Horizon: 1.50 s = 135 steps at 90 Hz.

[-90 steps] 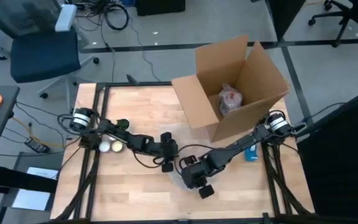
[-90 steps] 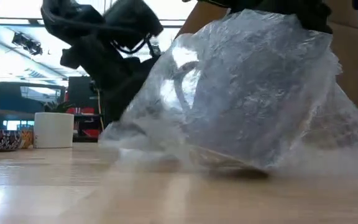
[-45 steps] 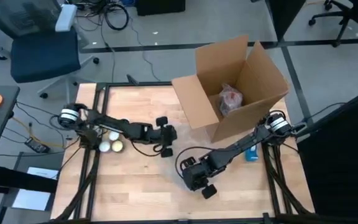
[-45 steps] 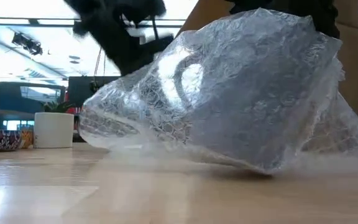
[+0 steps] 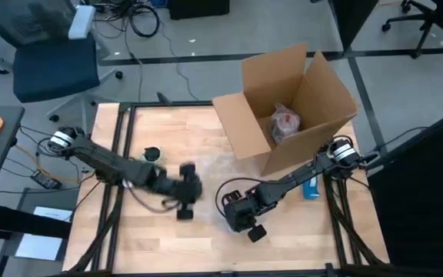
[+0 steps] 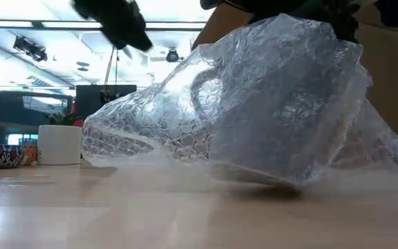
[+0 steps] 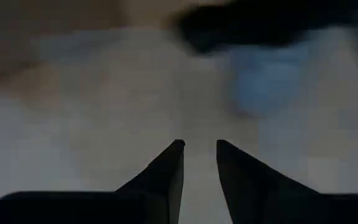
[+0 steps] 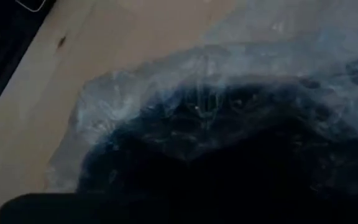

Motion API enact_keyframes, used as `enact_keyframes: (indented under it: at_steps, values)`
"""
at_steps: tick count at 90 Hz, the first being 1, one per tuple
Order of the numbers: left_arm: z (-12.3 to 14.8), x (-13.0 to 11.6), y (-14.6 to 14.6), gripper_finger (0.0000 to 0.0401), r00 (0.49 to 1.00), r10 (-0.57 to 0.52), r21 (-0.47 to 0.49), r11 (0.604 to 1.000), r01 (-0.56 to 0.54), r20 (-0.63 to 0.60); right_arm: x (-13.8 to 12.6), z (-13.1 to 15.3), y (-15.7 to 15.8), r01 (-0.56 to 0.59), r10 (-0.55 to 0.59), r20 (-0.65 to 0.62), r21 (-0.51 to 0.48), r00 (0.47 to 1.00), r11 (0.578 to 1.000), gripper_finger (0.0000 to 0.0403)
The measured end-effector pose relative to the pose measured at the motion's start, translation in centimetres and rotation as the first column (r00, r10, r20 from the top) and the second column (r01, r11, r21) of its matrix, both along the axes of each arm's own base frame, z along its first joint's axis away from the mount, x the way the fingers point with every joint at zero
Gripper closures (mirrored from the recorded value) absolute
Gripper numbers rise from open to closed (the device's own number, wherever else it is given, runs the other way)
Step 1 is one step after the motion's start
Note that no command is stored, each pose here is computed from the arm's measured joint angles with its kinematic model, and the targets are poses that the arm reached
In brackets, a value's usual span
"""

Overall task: Wrap mug
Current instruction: Wrap the blue mug with bubble wrap

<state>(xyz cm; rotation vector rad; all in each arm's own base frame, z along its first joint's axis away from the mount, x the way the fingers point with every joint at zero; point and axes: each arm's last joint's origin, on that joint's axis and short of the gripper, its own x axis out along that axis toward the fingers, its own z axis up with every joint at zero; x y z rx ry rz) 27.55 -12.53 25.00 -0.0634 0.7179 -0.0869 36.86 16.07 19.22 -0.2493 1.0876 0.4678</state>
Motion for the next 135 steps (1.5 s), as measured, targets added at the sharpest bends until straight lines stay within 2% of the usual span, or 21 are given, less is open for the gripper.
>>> enact_keyframes:
  at_steps: [8,16,27,42,55,76,93,113,135]
  values:
    - [-1.4,0.2,-2.5,0.0324,0.995,-0.039,-0.128,0.991,0.05,0.087,0.1,0.0,-0.1,0.029,-0.029,-0.002,0.008,1.0,1.0,0.0351]
    - [-2.0,0.6,-4.3,0.0324,0.985,-0.089,-0.238,0.963,0.123,0.146,0.1,0.0,-0.2,0.044,-0.044,-0.002,0.009,0.999,0.999,0.0351]
    - [-3.2,1.0,-5.5,0.0324,0.986,-0.1,-0.291,0.947,0.136,0.137,0.1,0.0,-0.2,0.057,-0.057,-0.005,0.012,0.998,0.998,0.0351]
    - [-6.8,2.1,-5.9,0.0324,0.997,-0.071,-0.262,0.962,0.076,0.031,0.2,0.0,-0.4,0.095,-0.095,-0.007,0.013,0.995,0.995,0.0351]
    - [-9.0,3.4,-5.2,0.0324,1.0,-0.007,-0.227,0.974,0.012,0.023,0.5,0.0,-1.0,0.148,-0.147,-0.017,0.028,0.989,0.989,0.0351]
    - [-10.9,5.1,-3.5,0.0324,0.997,0.056,-0.159,0.986,-0.048,0.045,0.7,0.0,-1.6,0.143,-0.141,-0.031,0.056,0.989,0.988,0.0351]
    - [-11.6,6.2,-2.2,0.0324,0.996,0.065,-0.137,0.989,-0.055,0.066,0.8,0.6,-2.0,0.145,-0.143,-0.051,0.041,0.988,0.989,0.0356]
    - [-11.2,7.1,-0.6,0.0323,0.99,0.078,-0.107,0.992,-0.065,0.121,1.2,2.3,-1.9,0.142,-0.141,-0.042,0.021,0.989,0.99,0.0387]
    - [-10.9,7.4,0.1,0.0323,0.987,0.086,-0.093,0.993,-0.074,0.135,1.0,2.2,-2.1,0.148,-0.148,-0.061,-0.003,0.987,0.989,0.0399]
